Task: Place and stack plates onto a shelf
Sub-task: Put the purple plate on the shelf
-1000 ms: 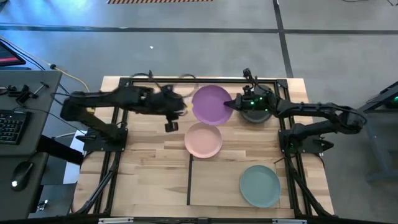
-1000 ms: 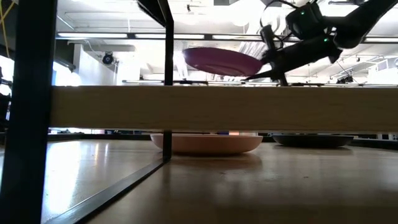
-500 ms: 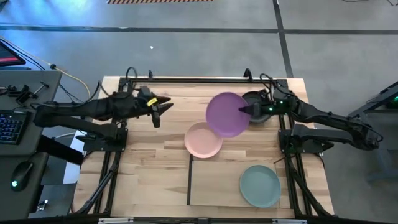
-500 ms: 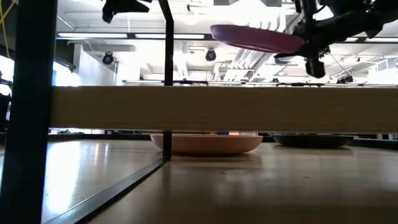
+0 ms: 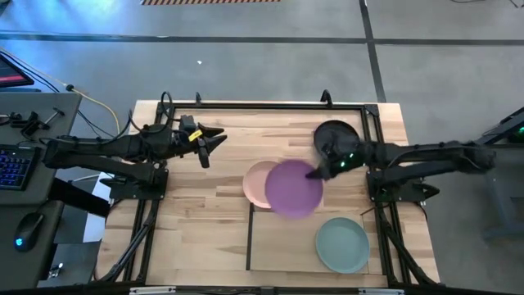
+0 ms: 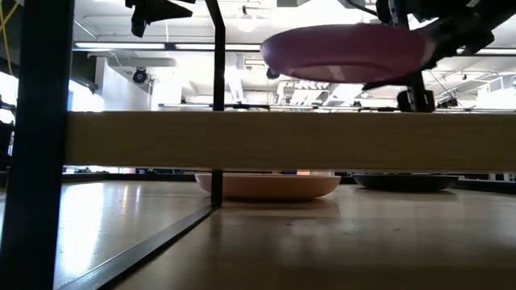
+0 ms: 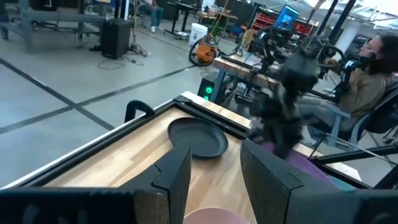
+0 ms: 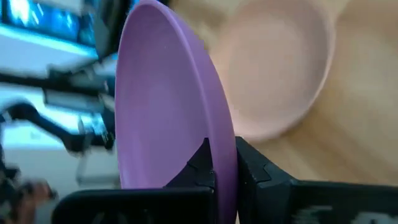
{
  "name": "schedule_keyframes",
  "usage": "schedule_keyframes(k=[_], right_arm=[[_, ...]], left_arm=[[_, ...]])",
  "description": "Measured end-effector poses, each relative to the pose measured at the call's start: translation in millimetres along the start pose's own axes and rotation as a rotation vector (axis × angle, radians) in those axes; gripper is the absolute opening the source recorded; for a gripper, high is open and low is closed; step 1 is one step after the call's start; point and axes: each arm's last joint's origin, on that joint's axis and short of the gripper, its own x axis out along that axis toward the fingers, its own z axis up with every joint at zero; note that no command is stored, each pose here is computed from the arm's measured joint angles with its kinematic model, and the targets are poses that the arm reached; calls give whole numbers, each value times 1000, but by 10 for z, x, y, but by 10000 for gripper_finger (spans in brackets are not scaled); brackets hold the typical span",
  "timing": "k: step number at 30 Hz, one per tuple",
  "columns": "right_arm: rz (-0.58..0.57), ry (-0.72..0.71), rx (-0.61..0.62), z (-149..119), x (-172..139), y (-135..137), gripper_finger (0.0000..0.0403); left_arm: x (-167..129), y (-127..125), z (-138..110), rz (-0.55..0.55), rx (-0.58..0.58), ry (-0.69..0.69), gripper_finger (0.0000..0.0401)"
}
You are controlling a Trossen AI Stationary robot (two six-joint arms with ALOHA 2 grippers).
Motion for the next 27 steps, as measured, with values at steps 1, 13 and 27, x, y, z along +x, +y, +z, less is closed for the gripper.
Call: schedule_keyframes(k=[1,13,27], right_arm=[[-12,35,-4,-55,57,4,1],[-179,279,-234,-298,515,414,1],[-151,407,-342,-290,972,492,11]], left_arm=[[0,1,0,1,0,0,129],[0,5,7,18,17,-10,129],[1,5,6,18,30,-9,129]])
